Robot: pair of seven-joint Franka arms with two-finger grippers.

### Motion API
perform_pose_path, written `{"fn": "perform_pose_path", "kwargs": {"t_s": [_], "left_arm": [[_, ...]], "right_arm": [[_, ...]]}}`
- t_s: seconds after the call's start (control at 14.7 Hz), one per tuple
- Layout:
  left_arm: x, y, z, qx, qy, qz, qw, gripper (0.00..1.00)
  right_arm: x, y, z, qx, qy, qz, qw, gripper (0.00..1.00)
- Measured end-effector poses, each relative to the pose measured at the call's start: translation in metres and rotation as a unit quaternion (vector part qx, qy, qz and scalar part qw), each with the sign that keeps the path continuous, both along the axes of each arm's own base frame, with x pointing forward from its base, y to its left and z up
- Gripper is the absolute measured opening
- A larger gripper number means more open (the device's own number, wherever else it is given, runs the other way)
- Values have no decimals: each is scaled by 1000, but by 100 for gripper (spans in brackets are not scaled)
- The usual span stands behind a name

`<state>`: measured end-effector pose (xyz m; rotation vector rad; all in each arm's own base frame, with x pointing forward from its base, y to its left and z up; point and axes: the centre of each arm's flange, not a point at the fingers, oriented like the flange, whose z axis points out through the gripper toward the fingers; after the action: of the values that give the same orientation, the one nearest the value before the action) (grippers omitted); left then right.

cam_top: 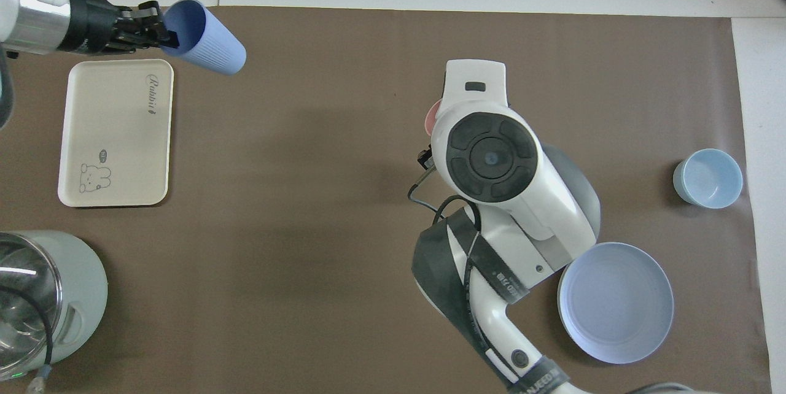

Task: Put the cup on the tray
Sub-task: 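Lower the blue cup toward the tray with the left gripper while the right gripper returns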

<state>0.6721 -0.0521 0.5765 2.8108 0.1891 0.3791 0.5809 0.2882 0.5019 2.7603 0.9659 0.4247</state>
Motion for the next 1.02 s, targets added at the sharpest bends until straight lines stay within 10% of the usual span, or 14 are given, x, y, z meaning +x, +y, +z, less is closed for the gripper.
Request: {"fn": "perform_pose_path", "kwargs": {"t_s": [0.55,1.02], "left_arm": [[-17,189,-55,106,-56,-23,993,6],[-23,220,-137,106,-37,1,994,6]], "right_arm": [[71,-183,16,180,-46,-16,982,83],[66,-331,-88,343,-149,-8,927,83]]}}
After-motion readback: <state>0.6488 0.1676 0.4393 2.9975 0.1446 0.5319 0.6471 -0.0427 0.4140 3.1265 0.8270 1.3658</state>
